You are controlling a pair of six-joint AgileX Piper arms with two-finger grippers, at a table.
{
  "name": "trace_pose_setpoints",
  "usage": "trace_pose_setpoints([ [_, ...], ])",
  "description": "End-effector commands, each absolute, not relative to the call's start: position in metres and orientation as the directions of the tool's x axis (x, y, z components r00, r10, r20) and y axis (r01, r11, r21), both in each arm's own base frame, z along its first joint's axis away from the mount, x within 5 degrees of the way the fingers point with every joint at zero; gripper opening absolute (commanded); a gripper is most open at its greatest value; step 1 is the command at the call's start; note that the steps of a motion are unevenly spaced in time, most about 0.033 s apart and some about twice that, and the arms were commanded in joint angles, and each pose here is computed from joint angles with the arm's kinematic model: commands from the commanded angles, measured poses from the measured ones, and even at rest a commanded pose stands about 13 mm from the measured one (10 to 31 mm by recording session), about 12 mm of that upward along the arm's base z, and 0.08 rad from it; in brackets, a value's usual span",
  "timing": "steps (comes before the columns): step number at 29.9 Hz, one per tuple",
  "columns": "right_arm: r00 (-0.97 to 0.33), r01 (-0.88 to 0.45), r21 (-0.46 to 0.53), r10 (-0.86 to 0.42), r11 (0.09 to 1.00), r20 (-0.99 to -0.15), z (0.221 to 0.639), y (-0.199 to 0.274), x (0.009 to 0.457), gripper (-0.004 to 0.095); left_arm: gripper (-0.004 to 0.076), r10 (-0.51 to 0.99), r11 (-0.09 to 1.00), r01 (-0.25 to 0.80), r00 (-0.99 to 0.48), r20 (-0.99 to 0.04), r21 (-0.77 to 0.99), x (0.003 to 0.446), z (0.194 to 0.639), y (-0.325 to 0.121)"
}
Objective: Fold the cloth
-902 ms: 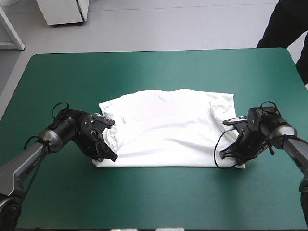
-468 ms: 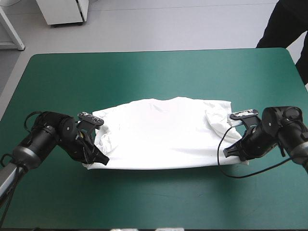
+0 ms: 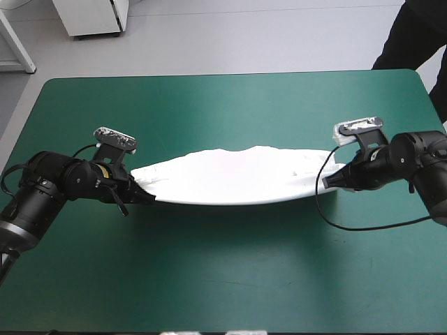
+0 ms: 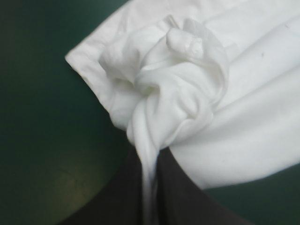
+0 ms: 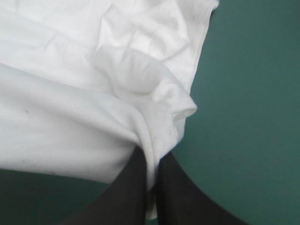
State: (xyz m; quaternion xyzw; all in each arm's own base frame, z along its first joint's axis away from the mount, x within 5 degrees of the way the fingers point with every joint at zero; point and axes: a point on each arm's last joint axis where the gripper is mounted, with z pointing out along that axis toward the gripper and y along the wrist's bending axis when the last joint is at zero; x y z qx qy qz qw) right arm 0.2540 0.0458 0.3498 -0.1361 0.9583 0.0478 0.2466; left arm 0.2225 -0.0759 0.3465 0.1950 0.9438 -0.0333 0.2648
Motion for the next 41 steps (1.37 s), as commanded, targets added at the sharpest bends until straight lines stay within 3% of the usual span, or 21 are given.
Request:
trace_pose_setpoints([
  [1, -0.76, -0.265, -0.032, -0.229, 0.964, -0.608, 0.37, 0.044, 0.277, -0.0017, -0.0009, 0.315, 0.938, 0.33, -0.684, -0.658, 0.107, 0.235, 0.366, -0.073],
  [8, -0.716, -0.24, -0.075, -0.229, 0.968, -0.66, 0.362, 0.048, 0.332, -0.0017, -0.0009, 0.345, 0.934, 0.304, -0.648, -0.678, 0.185, 0.275, 0.343, -0.08],
  [18, -0.802, -0.247, -0.052, -0.235, 0.968, -0.549, 0.297, 0.057, 0.393, -0.0017, -0.0009, 0.386, 0.92, 0.336, -0.698, -0.603, 0.201, 0.335, 0.296, -0.1],
  [27, -0.817, -0.272, -0.063, -0.265, 0.96, -0.512, 0.276, 0.059, 0.404, -0.0006, -0.0009, 0.4, 0.915, 0.343, -0.71, -0.58, 0.211, 0.362, 0.286, -0.109],
  [31, -0.813, -0.291, -0.072, -0.287, 0.954, -0.507, 0.277, 0.059, 0.404, 0.0139, -0.0002, 0.403, 0.915, 0.343, -0.741, -0.537, 0.212, 0.36, 0.281, -0.108],
  [33, -0.814, -0.292, -0.072, -0.287, 0.954, -0.505, 0.284, 0.059, 0.403, 0.0289, 0.0029, 0.404, 0.915, 0.343, -0.753, -0.52, 0.214, 0.358, 0.282, -0.106],
  [37, -0.802, -0.29, -0.074, -0.285, 0.954, -0.525, 0.306, 0.059, 0.404, 0.0563, 0.018, 0.417, 0.909, 0.35, -0.774, -0.477, 0.227, 0.353, 0.292, -0.103],
  [41, -0.771, -0.282, -0.085, -0.278, 0.956, -0.573, 0.333, 0.056, 0.394, 0.059, 0.0321, 0.415, 0.909, 0.342, -0.778, -0.472, 0.237, 0.345, 0.314, -0.099],
])
